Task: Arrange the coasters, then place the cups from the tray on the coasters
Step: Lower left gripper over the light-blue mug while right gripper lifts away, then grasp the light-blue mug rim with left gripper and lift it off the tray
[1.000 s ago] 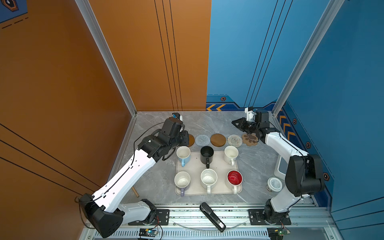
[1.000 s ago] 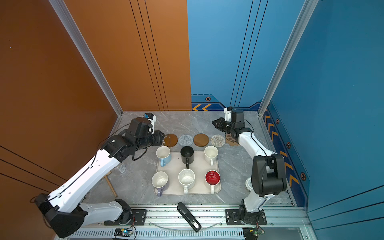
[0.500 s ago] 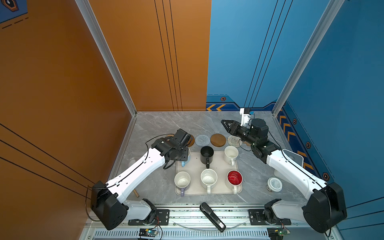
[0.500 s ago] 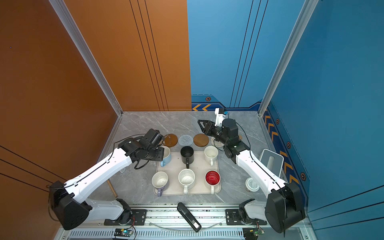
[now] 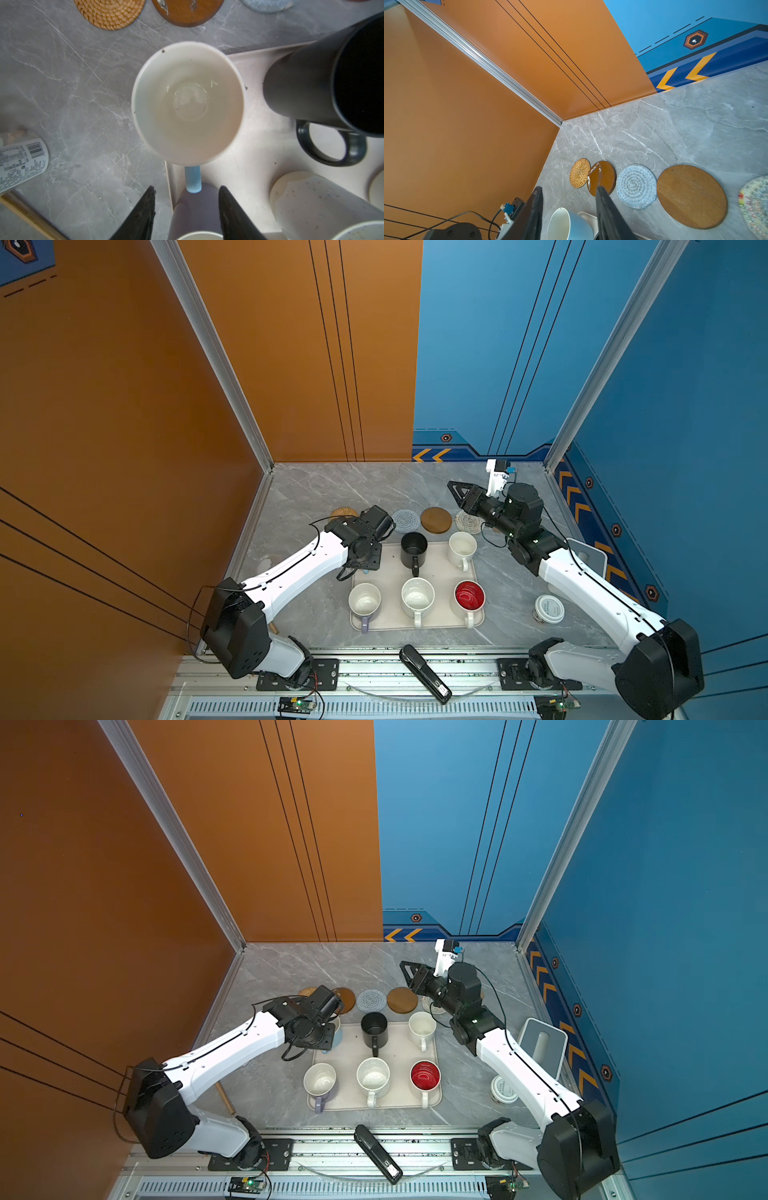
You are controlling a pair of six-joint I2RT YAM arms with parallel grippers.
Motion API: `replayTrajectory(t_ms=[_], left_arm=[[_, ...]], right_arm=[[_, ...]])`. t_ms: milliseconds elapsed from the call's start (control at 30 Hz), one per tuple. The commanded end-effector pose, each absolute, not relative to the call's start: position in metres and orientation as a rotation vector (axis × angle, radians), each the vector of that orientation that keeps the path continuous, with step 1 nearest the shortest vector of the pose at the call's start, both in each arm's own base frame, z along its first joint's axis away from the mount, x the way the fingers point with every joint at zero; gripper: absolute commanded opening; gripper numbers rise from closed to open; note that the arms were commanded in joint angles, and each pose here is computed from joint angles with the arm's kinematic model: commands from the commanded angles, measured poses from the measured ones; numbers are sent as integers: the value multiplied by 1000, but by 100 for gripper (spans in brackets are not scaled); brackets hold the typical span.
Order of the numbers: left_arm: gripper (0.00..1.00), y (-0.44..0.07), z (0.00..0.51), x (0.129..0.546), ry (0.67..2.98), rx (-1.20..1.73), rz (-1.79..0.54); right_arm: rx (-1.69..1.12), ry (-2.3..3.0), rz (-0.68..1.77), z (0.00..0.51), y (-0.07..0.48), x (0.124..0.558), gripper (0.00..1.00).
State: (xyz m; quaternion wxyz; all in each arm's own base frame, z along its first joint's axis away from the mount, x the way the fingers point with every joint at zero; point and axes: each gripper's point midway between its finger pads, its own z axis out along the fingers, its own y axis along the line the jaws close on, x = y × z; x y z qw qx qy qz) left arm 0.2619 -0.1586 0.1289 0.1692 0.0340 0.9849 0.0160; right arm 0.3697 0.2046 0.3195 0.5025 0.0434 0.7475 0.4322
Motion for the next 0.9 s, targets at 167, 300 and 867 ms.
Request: replayTrajectory(t_ms=[167,300,867], left_arm=[[47,-165,109,264,2810,30,24],[43,-170,101,268,2801,-13,-22],[28,-161,81,271,2818,-101,2]], right_arm=[[111,1788,1101,319,212,375,38],[104,1779,1130,321,216,375,38],[86,1782,1152,324,213,370,37]])
